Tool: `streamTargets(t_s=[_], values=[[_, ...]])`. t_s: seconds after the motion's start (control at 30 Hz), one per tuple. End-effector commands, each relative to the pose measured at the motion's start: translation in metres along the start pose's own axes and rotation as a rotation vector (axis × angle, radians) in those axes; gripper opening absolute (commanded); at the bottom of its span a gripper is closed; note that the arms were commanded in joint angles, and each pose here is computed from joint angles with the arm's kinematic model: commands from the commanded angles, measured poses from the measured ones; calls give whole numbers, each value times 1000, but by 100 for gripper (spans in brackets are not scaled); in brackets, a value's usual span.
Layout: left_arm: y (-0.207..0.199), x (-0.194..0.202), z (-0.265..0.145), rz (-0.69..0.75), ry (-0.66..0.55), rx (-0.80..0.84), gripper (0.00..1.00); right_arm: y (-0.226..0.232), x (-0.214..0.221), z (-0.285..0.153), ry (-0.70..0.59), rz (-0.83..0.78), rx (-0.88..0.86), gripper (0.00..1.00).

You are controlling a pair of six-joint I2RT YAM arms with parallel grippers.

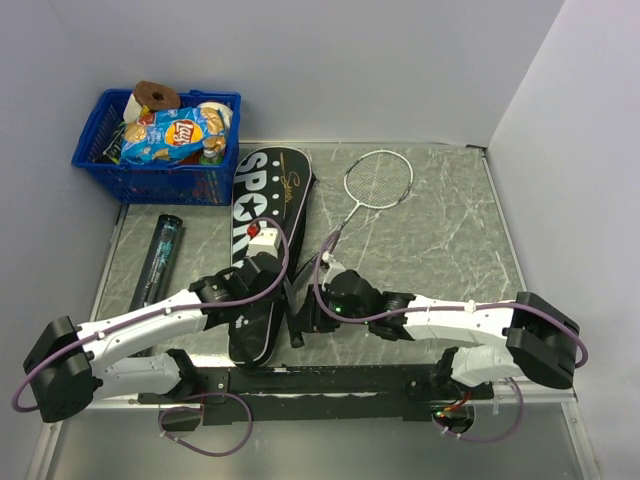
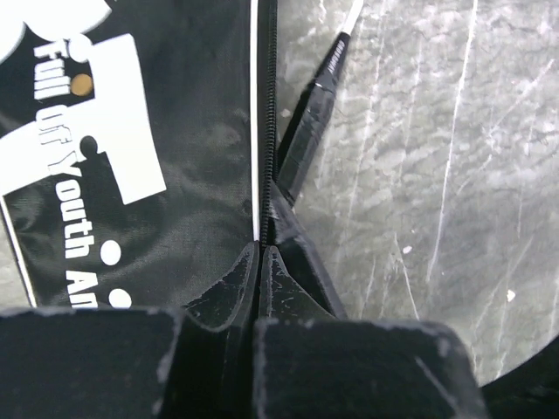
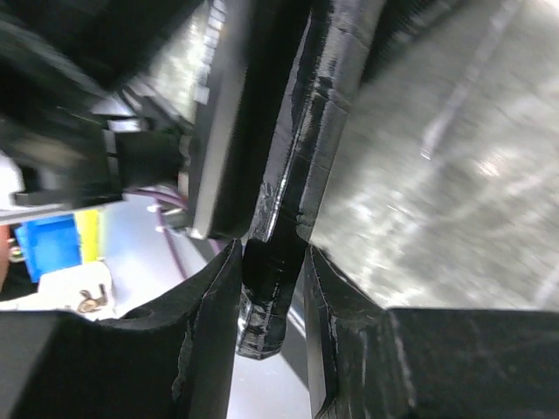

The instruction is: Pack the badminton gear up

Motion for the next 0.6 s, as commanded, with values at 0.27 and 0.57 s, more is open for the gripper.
streamTargets(t_s=[0.27,0.57], values=[[-39,-19,-27,-117,-23,237,1,62,-43,22,-178,-80,-247,0],[-38,-22,-34,-124,-26,250,1,71,-58,36,-255,-66,-315,0]])
Point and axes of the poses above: each gripper's point midway between its finger pads, its own z axis out along the fingers, its own y axis along the line the jaws close on, x = y × z, the point moved 2 cm from there along -z, back along the fingers, and after that the axes turned 1 degree about -z, right-handed, at the moved point
